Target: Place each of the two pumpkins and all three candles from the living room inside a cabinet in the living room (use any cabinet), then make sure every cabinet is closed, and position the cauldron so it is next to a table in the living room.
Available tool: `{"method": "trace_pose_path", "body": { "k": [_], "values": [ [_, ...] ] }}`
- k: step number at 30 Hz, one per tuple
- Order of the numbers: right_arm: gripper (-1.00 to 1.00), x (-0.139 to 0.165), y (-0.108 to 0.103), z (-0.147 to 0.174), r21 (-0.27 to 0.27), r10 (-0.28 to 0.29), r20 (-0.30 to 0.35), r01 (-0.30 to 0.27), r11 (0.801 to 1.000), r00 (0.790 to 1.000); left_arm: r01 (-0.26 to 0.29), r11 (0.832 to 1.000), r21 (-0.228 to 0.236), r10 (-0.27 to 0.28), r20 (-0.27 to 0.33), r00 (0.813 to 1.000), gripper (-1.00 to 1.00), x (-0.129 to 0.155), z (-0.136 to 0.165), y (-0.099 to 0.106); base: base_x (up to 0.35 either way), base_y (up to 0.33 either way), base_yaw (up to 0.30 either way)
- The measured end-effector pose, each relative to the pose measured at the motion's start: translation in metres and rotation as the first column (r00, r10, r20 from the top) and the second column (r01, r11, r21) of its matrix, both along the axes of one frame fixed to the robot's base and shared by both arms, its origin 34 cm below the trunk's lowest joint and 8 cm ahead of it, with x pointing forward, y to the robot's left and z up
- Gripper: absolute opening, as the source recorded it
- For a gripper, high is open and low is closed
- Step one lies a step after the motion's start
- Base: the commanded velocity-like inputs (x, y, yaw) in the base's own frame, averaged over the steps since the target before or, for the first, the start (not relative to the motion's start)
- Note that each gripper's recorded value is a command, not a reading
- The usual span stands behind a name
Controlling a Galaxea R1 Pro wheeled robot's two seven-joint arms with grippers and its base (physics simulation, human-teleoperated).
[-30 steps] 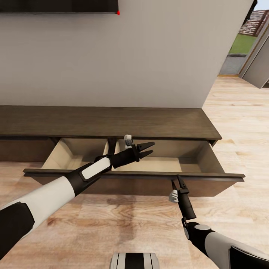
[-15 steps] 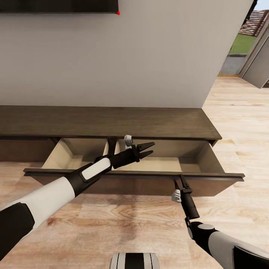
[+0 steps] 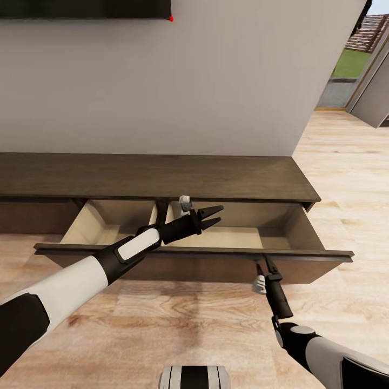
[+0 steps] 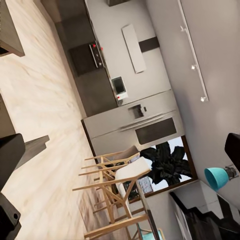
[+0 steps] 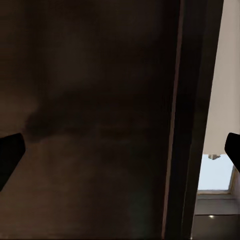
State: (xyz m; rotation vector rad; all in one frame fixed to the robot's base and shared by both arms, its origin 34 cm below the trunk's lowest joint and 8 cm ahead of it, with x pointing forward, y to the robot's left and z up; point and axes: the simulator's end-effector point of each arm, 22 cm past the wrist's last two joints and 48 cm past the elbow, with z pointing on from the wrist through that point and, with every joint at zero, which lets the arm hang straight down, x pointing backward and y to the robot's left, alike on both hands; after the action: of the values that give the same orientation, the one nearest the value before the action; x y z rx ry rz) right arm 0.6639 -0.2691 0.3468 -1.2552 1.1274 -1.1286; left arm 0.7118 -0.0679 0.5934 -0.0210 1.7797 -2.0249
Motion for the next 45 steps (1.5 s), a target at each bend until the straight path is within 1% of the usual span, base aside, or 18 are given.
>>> {"method": "trace_pose_path", "body": {
  "k": [6,7,9,12,19,22,24,26,28,30,32,33,36,39,40,41,43,45],
  "values": [
    [1.0,-0.002,-0.021,-0.001,-0.019,-0.008,-0.009,0.008,1.0,1.0,-0.001,1.0,0.001,0.001,0.001,1.0,1.0,0.0,0.0,0.001,0.0,0.0,0.0],
    [1.0,-0.002,-0.033,-0.001,-0.035,-0.017,-0.009,0.017,0.999,1.0,-0.001,1.0,0.0,0.001,0.001,1.0,1.0,0.0,0.0,0.001,0.0,0.0,0.0],
    [1.0,-0.002,-0.041,0.0,-0.047,-0.021,-0.011,0.02,0.999,1.0,0.0,1.0,0.0,0.0,0.001,1.0,1.0,0.0,0.0,0.001,0.0,0.0,0.0],
    [1.0,-0.003,-0.065,0.001,-0.081,-0.033,-0.013,0.032,0.996,0.999,0.0,1.0,-0.001,0.0,0.002,1.0,1.0,0.0,0.001,0.001,0.0,0.0,0.0],
    [1.0,-0.005,-0.106,0.006,-0.13,-0.05,-0.019,0.047,0.99,0.999,0.001,1.0,-0.003,-0.001,0.003,1.0,1.0,0.0,0.001,0.001,0.0,0.0,0.0],
    [1.0,-0.008,-0.144,0.006,-0.174,-0.077,-0.053,0.066,0.983,0.996,0.0,1.0,-0.002,0.0,0.003,1.0,1.0,0.0,0.001,0.002,0.0,0.0,0.0],
    [1.0,-0.01,-0.16,0.007,-0.194,-0.083,-0.068,0.068,0.979,0.994,-0.002,1.0,-0.002,0.002,0.003,1.0,1.0,0.001,0.001,0.002,0.0,0.0,0.0],
    [1.0,-0.013,-0.185,0.011,-0.223,-0.102,-0.079,0.082,0.971,0.992,-0.003,1.0,-0.002,0.003,0.003,1.0,1.0,0.001,0.001,0.003,0.0,0.0,0.0],
    [1.0,-0.016,-0.221,0.021,-0.258,-0.144,-0.076,0.12,0.959,0.987,-0.008,1.0,0.004,0.008,0.003,1.0,1.0,0.003,-0.001,0.007,0.0,0.0,0.0],
    [1.0,-0.024,-0.281,0.044,-0.296,-0.241,-0.05,0.216,0.931,0.969,-0.014,1.0,0.01,0.014,0.003,1.0,1.0,0.005,-0.003,0.012,0.0,0.0,0.0],
    [1.0,-0.03,-0.315,0.053,-0.326,-0.291,-0.061,0.257,0.91,0.955,-0.016,1.0,0.013,0.016,0.002,1.0,1.0,0.005,-0.004,0.013,0.0,0.0,0.0],
    [1.0,-0.032,-0.323,0.054,-0.336,-0.301,-0.067,0.262,0.905,0.951,-0.017,1.0,0.013,0.017,0.002,1.0,1.0,0.005,-0.004,0.013,0.0,0.0,0.0],
    [1.0,-0.045,-0.381,0.074,-0.394,-0.376,-0.091,0.313,0.864,0.922,-0.018,1.0,0.014,0.018,0.002,1.0,1.0,0.006,-0.004,0.013,0.0,0.0,0.0],
    [1.0,-0.052,-0.406,0.089,-0.42,-0.396,-0.087,0.326,0.847,0.914,-0.018,1.0,0.014,0.018,0.002,1.0,1.0,0.006,-0.005,0.013,0.0,0.0,0.0],
    [1.0,-0.055,-0.418,0.097,-0.431,-0.409,-0.079,0.339,0.836,0.909,-0.018,1.0,0.014,0.018,0.002,1.0,1.0,0.006,-0.005,0.013,0.0,0.0,0.0],
    [1.0,-0.056,-0.422,0.1,-0.438,-0.411,-0.079,0.338,0.833,0.908,-0.018,1.0,0.014,0.018,0.001,1.0,1.0,0.006,-0.005,0.014,0.0,0.0,0.0],
    [1.0,-0.065,-0.451,0.117,-0.47,-0.445,-0.076,0.362,0.805,0.892,-0.019,1.0,0.015,0.019,0.001,1.0,1.0,0.006,-0.005,0.014,0.0,0.0,0.0],
    [1.0,-0.07,-0.466,0.126,-0.487,-0.466,-0.078,0.374,0.789,0.881,-0.019,1.0,0.015,0.019,0.002,1.0,1.0,0.006,-0.005,0.014,0.0,0.0,0.0]
  ]
}}
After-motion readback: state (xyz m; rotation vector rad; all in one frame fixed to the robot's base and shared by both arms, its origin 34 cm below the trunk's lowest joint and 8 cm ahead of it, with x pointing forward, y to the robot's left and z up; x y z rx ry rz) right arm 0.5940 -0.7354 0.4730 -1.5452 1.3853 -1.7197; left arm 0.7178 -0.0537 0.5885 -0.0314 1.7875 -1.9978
